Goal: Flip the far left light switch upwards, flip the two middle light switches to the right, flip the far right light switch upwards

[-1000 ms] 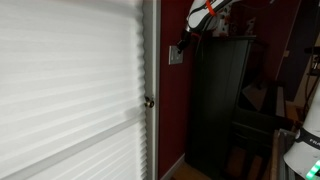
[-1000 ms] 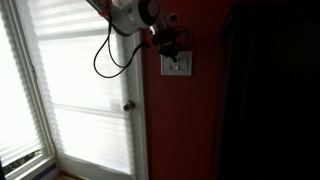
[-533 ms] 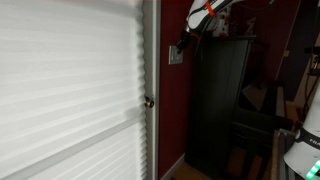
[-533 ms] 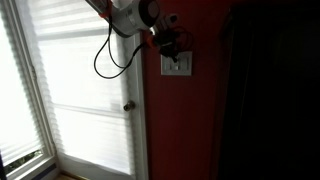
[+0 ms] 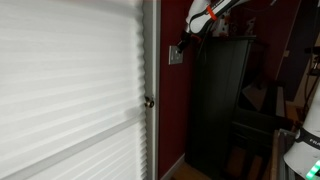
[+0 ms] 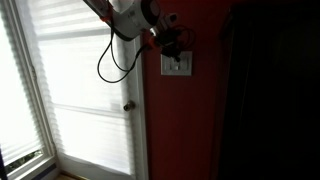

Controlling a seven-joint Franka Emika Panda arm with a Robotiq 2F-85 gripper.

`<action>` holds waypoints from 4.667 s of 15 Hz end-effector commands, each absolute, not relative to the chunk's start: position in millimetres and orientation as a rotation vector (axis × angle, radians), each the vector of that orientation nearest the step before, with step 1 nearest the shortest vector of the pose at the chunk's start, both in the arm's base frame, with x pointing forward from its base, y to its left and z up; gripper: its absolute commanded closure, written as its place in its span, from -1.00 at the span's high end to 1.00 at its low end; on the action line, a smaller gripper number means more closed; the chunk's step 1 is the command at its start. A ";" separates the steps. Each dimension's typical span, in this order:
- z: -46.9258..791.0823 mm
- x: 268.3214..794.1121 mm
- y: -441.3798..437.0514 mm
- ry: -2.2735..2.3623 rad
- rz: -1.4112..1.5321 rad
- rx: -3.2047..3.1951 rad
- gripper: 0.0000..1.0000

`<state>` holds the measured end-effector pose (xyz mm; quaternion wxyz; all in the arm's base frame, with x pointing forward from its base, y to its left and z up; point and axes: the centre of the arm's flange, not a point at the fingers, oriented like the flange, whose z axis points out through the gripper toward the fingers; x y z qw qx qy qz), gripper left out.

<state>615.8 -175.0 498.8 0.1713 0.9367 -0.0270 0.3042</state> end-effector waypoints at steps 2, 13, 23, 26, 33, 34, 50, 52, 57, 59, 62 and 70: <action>494.0 621.1 -186.4 -0.048 0.878 2.568 -1.00; 475.5 612.3 -182.8 -0.034 0.613 2.796 -1.00; 472.3 626.8 -175.4 -0.059 0.739 2.789 -1.00; 467.9 630.4 -176.1 -0.053 0.762 2.790 -1.00; 462.4 636.7 -177.5 -0.049 0.816 2.742 -1.00; 462.0 637.1 -178.2 -0.046 0.820 2.730 -1.00; 462.9 627.7 -179.4 0.150 0.674 2.714 -1.00; 466.9 621.0 -177.8 0.140 0.553 2.785 -1.00; 495.4 605.8 -186.4 0.051 0.410 2.822 -1.00; 510.9 605.3 -194.5 0.030 0.480 2.796 -1.00; 524.0 607.2 -203.0 0.021 0.564 2.757 -1.00; 522.1 621.8 -204.9 0.037 0.694 2.704 -1.00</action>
